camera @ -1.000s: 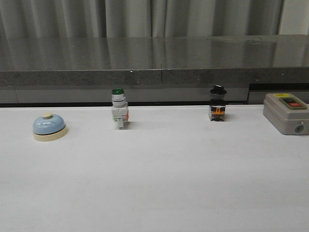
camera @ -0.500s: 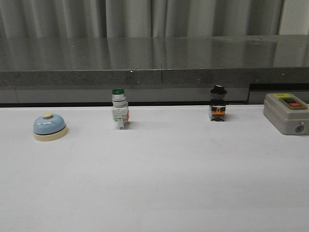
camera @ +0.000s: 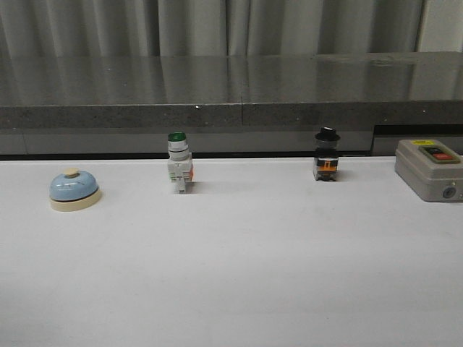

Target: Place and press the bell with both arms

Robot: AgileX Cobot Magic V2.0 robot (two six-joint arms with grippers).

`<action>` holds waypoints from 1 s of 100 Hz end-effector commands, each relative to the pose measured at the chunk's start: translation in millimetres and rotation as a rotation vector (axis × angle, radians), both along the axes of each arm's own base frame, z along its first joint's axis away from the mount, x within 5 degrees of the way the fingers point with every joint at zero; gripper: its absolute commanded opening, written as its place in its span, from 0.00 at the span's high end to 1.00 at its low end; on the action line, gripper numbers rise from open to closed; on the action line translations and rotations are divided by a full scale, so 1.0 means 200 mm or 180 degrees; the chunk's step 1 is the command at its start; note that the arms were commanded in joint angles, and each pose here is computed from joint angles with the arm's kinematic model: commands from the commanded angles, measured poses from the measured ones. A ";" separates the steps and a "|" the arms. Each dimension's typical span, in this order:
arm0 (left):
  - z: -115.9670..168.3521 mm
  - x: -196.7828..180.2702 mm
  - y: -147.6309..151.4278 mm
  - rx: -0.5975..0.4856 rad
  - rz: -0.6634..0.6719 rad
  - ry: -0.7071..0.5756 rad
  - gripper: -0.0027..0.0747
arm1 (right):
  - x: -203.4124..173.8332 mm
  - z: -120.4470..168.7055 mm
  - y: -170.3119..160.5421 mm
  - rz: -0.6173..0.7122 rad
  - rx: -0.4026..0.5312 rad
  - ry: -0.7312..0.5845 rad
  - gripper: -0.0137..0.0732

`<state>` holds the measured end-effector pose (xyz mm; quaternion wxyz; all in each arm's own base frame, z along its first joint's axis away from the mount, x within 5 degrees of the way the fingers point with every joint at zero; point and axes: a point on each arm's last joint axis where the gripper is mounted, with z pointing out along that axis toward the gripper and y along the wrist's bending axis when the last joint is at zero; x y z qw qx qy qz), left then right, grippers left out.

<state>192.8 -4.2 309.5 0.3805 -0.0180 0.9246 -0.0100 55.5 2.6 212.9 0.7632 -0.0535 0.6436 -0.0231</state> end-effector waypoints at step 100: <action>-0.05 0.31 -0.12 -0.0001 -0.0403 -0.0121 0.18 | -0.03 0.08 -0.01 -0.0059 -0.0033 -0.0386 0.92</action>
